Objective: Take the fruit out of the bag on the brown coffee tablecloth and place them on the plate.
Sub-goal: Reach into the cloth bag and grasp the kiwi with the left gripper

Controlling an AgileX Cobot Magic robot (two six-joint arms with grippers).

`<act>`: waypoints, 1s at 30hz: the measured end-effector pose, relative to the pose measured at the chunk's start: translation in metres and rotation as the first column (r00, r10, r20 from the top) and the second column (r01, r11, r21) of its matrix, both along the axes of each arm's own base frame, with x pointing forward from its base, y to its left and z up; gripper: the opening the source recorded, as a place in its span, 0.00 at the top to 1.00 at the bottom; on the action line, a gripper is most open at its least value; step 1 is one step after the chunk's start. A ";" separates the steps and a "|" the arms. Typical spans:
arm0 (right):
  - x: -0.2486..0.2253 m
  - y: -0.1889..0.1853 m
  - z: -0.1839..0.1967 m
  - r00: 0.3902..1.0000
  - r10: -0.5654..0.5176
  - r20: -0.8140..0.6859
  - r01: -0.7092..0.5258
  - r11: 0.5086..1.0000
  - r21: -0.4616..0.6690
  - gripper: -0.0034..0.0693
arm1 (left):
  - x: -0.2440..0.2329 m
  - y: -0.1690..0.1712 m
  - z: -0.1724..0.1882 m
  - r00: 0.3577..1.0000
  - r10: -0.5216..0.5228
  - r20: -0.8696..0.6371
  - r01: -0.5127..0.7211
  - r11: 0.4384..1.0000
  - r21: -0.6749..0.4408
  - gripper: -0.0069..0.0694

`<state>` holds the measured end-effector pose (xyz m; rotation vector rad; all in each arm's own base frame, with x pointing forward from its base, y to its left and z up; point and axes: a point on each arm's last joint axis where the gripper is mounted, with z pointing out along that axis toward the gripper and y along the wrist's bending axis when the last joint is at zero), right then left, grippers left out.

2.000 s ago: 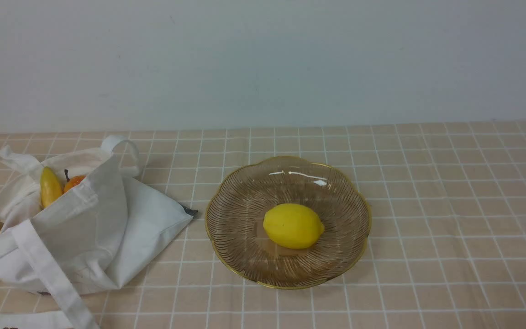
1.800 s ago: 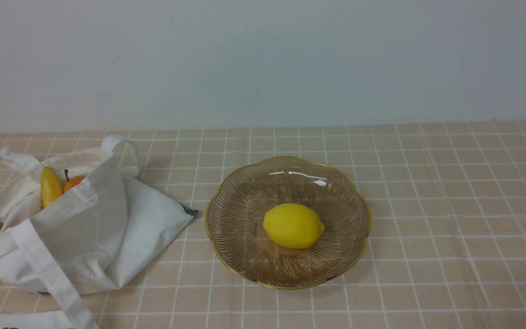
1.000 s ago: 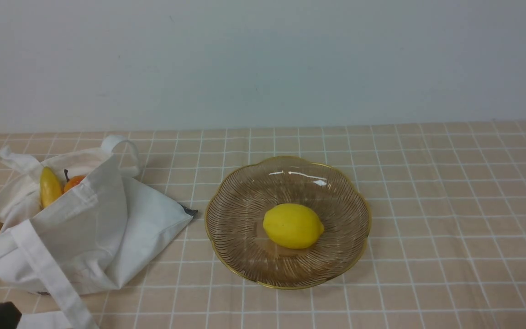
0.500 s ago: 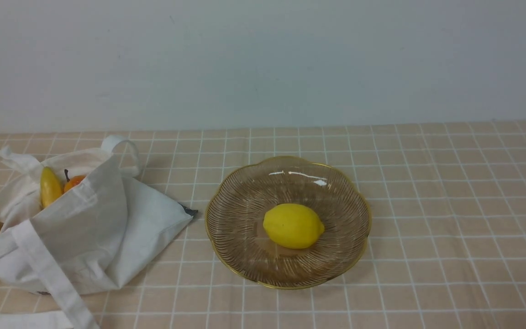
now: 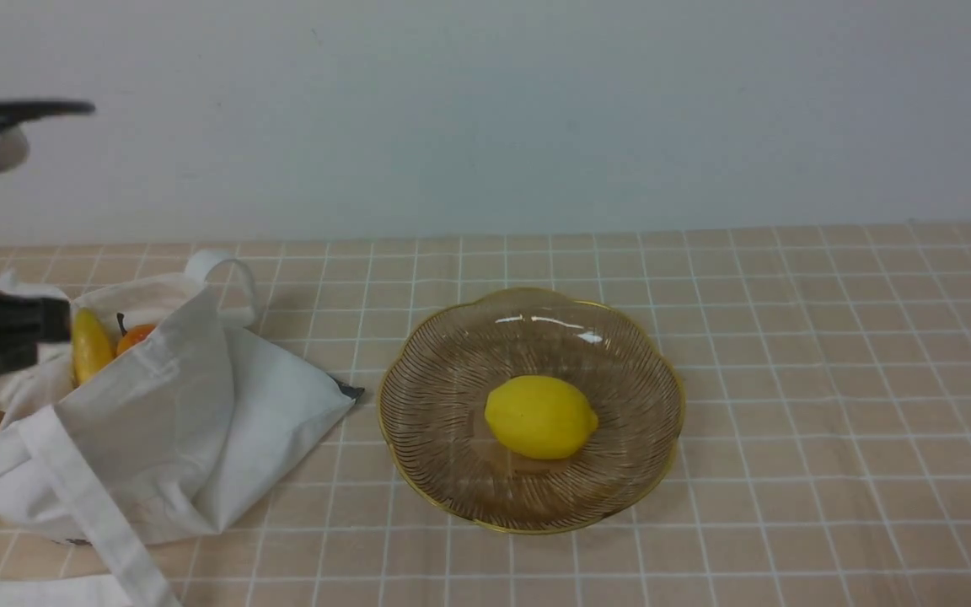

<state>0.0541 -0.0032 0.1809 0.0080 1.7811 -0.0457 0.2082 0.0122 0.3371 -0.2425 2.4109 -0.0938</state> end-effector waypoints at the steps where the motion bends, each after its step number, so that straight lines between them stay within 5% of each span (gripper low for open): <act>1: 0.000 0.000 0.000 1.000 0.000 0.000 0.000 1.000 0.000 0.97 | 0.003 0.006 -0.001 1.000 0.028 -0.012 -0.028 1.000 0.002 0.90; 9: 0.000 0.000 0.000 1.000 0.000 0.000 0.000 1.000 0.000 0.97 | 0.032 0.075 -0.030 0.954 0.247 -0.169 -0.256 0.966 -0.036 0.89; 16: 0.000 0.000 0.000 1.000 0.000 0.000 0.000 1.000 0.000 0.97 | 0.057 0.089 -0.069 0.945 0.188 -0.268 -0.212 0.975 -0.066 0.80; 26: 0.000 0.000 0.000 1.000 0.000 0.000 0.000 1.000 0.000 0.97 | 0.082 0.102 -0.093 0.961 0.179 -0.212 -0.186 0.983 -0.012 0.26; 30: 0.000 0.000 0.000 1.000 0.000 0.000 0.000 1.000 0.000 0.97 | 0.089 0.105 -0.107 0.954 0.179 -0.240 -0.189 0.982 -0.017 0.14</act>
